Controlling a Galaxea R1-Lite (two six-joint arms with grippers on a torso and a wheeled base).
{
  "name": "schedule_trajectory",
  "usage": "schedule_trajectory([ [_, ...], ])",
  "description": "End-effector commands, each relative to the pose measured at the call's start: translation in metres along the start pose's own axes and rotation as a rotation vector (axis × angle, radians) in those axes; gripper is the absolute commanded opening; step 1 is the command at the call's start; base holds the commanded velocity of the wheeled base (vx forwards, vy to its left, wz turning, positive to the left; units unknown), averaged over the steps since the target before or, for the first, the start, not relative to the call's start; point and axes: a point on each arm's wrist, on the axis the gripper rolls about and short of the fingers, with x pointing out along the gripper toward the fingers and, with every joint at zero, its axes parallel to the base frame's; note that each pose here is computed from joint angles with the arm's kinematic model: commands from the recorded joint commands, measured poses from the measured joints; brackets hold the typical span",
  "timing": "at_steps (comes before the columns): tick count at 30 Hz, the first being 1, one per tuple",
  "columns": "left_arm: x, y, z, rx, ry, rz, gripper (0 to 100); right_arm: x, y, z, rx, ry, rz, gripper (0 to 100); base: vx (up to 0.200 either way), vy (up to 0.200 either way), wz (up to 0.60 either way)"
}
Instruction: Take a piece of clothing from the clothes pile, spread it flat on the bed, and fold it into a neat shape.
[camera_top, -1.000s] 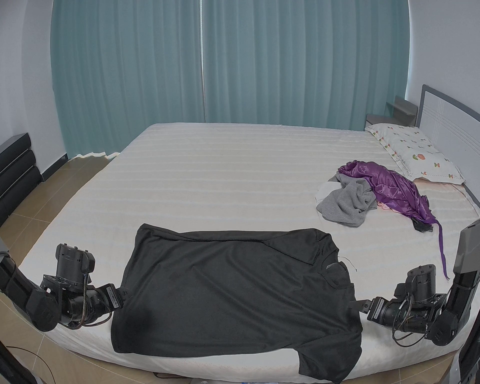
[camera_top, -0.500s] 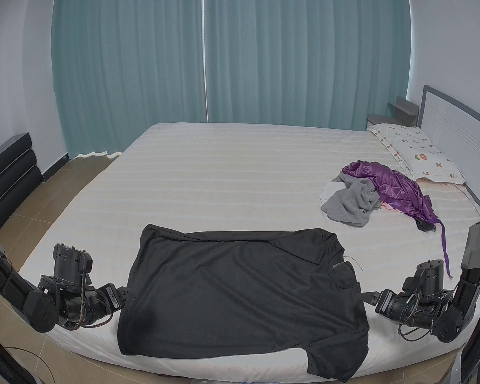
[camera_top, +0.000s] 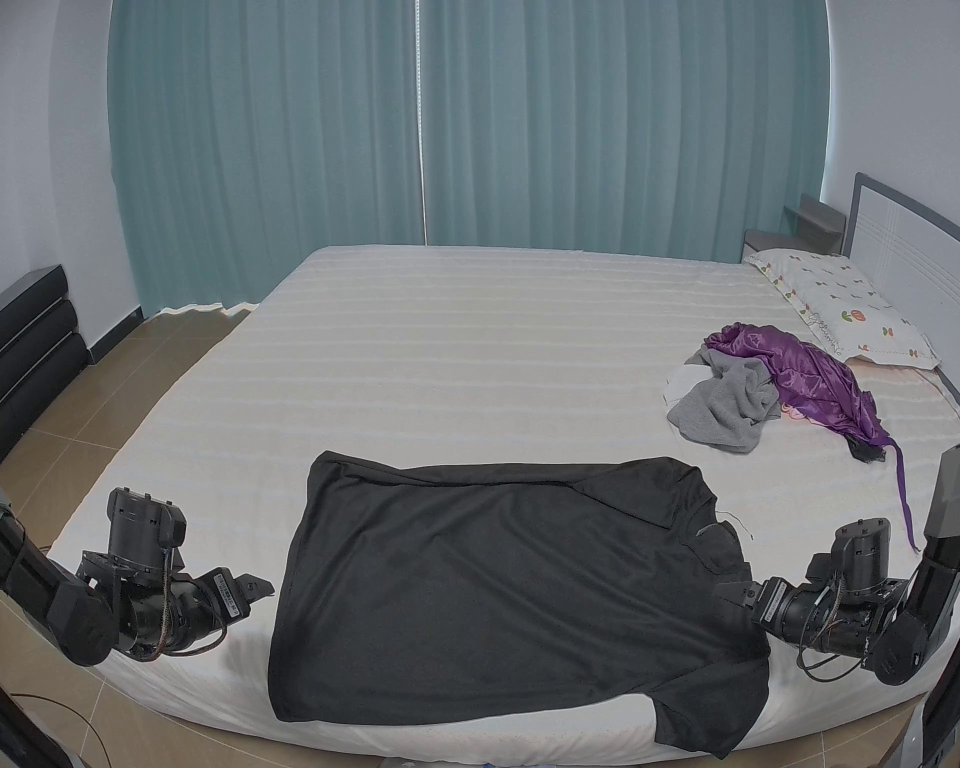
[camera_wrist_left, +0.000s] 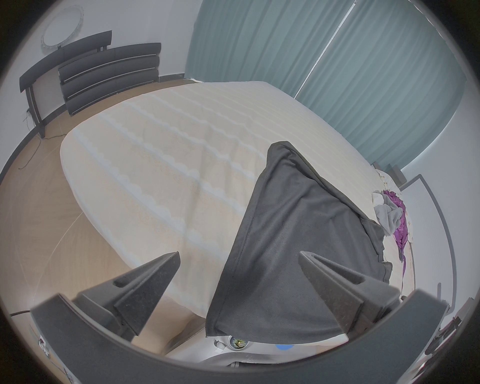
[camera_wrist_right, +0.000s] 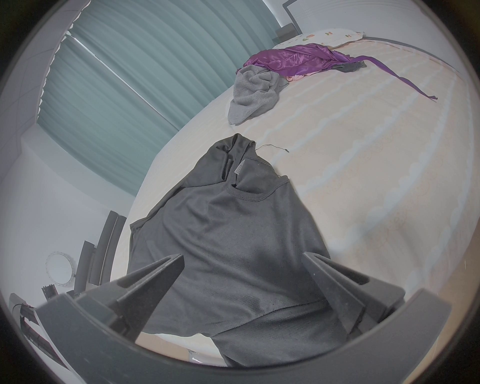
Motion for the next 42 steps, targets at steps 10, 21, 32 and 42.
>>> schedule_trajectory([
  [10,0.010,-0.017,0.019,-0.002,-0.048,-0.042,100,0.001,0.005,0.002,0.035,-0.011,0.022,100,0.000,0.000,0.00],
  [21,0.090,-0.060,0.065,-0.003,-0.014,-0.166,100,0.004,0.007,0.005,0.081,-0.037,0.054,100,0.000,0.000,0.00],
  [32,0.209,-0.095,0.095,0.001,-0.084,-0.217,100,0.004,0.007,0.005,0.118,-0.005,0.088,100,0.000,0.000,0.00],
  [42,0.238,-0.092,0.127,-0.037,-0.245,-0.201,100,0.005,0.007,0.004,0.117,0.004,0.087,100,0.000,0.000,0.00],
])
